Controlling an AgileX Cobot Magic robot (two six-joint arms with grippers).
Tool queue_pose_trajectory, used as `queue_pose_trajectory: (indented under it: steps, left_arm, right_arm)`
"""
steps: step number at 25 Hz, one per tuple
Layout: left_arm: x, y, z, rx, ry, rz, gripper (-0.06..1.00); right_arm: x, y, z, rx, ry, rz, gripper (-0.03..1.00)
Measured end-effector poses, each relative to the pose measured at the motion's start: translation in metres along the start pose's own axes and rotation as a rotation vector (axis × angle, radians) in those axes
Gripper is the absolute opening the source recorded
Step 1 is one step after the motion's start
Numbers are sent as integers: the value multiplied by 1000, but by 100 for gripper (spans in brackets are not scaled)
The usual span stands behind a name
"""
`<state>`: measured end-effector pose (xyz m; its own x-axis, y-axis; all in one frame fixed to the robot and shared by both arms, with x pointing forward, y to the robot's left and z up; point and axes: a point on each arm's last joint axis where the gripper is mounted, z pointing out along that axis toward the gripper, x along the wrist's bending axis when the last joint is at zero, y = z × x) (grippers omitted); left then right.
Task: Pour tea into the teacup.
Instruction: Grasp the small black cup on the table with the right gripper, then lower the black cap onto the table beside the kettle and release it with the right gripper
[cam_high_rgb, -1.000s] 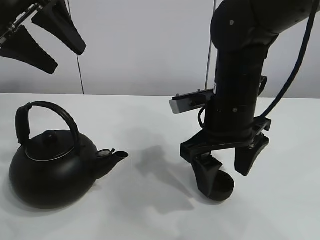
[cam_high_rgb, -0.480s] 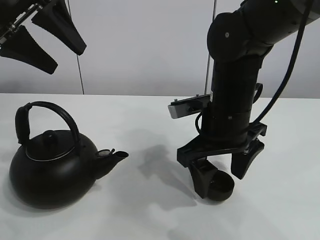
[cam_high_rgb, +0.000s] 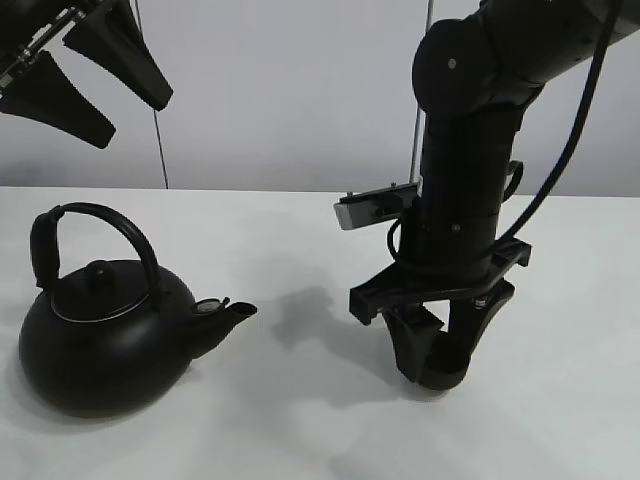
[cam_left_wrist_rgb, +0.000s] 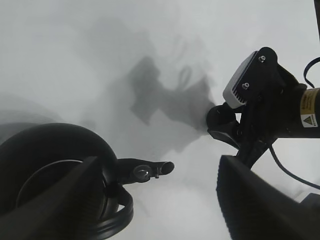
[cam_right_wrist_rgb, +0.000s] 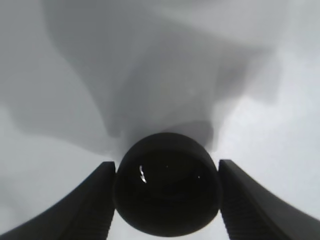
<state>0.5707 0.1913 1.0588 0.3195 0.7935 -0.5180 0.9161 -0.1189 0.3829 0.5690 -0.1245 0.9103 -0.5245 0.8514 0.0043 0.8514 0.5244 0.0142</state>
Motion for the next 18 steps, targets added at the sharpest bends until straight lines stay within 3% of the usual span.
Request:
queue_pose_trajectory:
  steps: [7,15,18]
  left_arm:
    - [0,0,0,0,0,0,48]
    - [0,0,0,-1,0,0,48]
    - [0,0,0,-1,0,0,48]
  right_arm:
    - [8,21,-46,-127,57,14,40]
    - [70,25,-48,-163,60,-160,40]
    - [81,27,-47,-191,53,-194,40]
